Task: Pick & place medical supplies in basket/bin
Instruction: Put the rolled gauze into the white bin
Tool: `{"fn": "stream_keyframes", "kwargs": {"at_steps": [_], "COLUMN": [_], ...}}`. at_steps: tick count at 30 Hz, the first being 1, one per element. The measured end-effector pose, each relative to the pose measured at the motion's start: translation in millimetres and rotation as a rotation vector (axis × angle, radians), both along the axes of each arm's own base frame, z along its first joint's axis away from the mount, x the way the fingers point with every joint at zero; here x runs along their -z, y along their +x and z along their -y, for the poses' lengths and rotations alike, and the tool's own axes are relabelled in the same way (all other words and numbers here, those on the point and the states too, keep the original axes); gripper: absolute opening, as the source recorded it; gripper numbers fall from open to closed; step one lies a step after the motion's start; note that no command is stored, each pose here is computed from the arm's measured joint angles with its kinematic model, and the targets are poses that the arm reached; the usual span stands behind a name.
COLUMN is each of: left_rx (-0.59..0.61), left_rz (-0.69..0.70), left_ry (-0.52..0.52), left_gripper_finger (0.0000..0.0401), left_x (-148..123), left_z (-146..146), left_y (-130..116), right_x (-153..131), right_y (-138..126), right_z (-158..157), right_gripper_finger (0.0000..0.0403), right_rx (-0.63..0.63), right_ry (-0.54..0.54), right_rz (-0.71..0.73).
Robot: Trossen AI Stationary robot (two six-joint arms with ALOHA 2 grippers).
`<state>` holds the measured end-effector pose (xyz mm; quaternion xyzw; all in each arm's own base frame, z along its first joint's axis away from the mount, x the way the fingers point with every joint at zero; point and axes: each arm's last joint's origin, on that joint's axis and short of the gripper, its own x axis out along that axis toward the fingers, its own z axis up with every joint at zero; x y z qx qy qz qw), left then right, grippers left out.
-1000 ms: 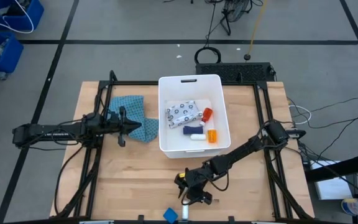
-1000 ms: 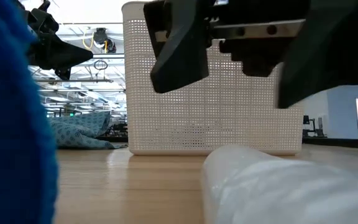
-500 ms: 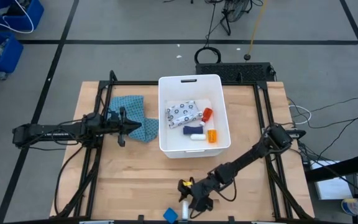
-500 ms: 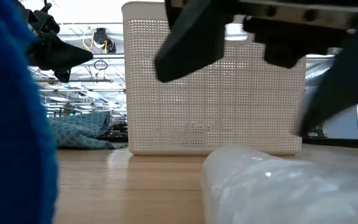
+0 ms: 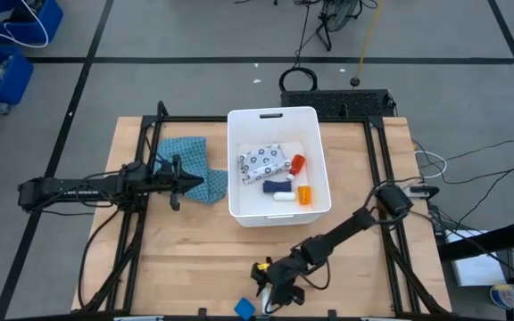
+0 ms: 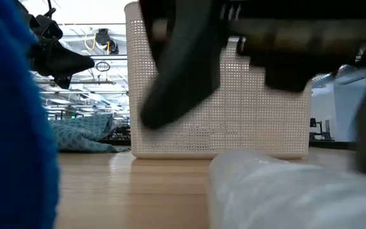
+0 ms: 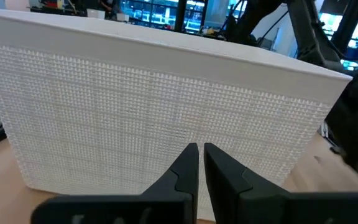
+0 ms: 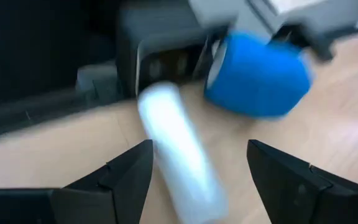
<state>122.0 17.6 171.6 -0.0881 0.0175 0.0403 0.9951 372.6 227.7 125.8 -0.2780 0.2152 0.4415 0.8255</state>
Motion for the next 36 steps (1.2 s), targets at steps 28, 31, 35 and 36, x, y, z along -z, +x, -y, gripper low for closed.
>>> {"fn": "stream_keyframes", "kwargs": {"at_steps": [28, 31, 35, 36], "left_rx": [0.001, 0.001, 0.001, 0.001], "left_rz": [-0.039, -0.039, -0.037, -0.034], "left_ry": [-0.022, -0.021, -0.017, -0.017], "left_gripper_finger": [0.0028, 0.0028, 0.0028, 0.0028], "left_x": [4, 4, 4, 3], "left_z": [0, 0, 0, 0], "left_y": [0, 0, 0, 0], "right_x": [-23, -50, -82, -92], "right_y": [-1, -5, -9, -11], "right_z": [28, 35, 49, 54], "right_gripper_finger": [0.0044, 0.0045, 0.0071, 0.0075], "right_rx": [0.092, 0.132, 0.197, 0.216], "right_ry": [-0.057, -0.063, -0.03, -0.018], "right_rz": [-0.138, -0.095, -0.06, -0.046]}}
